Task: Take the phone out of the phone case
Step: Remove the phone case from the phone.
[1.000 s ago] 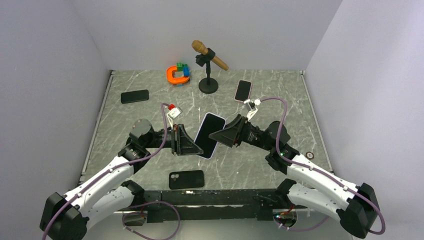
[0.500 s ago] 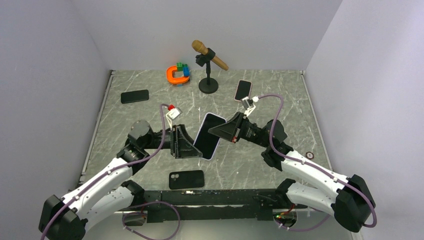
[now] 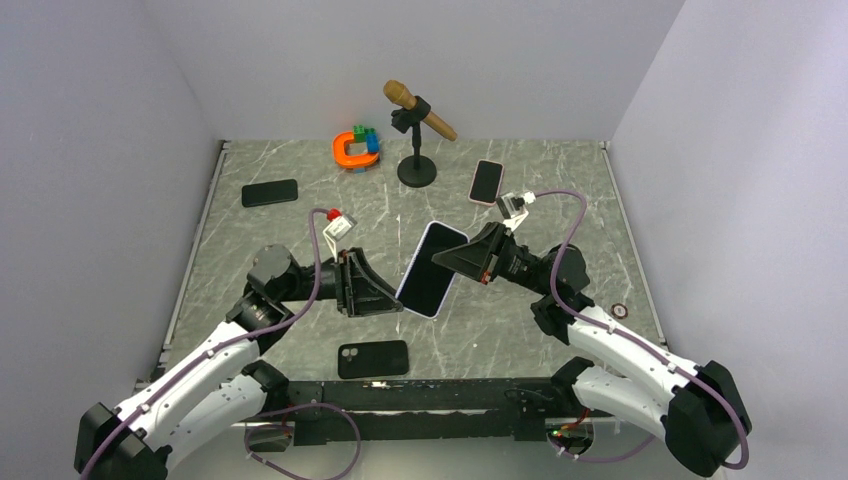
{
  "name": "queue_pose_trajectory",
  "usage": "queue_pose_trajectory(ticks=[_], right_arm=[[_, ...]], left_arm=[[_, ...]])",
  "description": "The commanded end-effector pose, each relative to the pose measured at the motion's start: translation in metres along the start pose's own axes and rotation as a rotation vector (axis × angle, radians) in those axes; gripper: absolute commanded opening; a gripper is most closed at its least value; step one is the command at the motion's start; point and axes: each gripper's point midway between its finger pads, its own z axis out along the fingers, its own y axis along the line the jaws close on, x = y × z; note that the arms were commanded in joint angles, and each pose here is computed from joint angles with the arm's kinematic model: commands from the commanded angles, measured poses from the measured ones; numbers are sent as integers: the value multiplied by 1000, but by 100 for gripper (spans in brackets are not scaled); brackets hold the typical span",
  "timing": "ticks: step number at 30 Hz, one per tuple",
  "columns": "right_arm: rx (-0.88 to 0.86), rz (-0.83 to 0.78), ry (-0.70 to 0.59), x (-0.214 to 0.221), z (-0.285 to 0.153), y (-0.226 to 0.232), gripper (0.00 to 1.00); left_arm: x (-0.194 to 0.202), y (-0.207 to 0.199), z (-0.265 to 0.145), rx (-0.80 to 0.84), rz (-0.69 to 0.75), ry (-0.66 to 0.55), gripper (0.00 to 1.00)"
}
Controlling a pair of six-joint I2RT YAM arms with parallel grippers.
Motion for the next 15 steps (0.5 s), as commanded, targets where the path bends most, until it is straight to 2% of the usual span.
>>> queue_pose_trajectory(ticks=[1,5,8,13,15], right_arm=[[-129,-59,-18,-7,1,34,0],[-138,-50,-9,-6,0,35,0],[-176,-23,-4,-5,-1,41,0],[-304,96,78,1,-2,64,0],[-353,131,95,2,-4,71,0]], left_arm=[[-9,-15,3,67,46,-20,44],[-11,-20,4,92,68,-12,28],[-9,-27,4,137,105,30,1],[-1,-51,-1,269,238,125,0],[-3,-61,-3,317,277,129,0]])
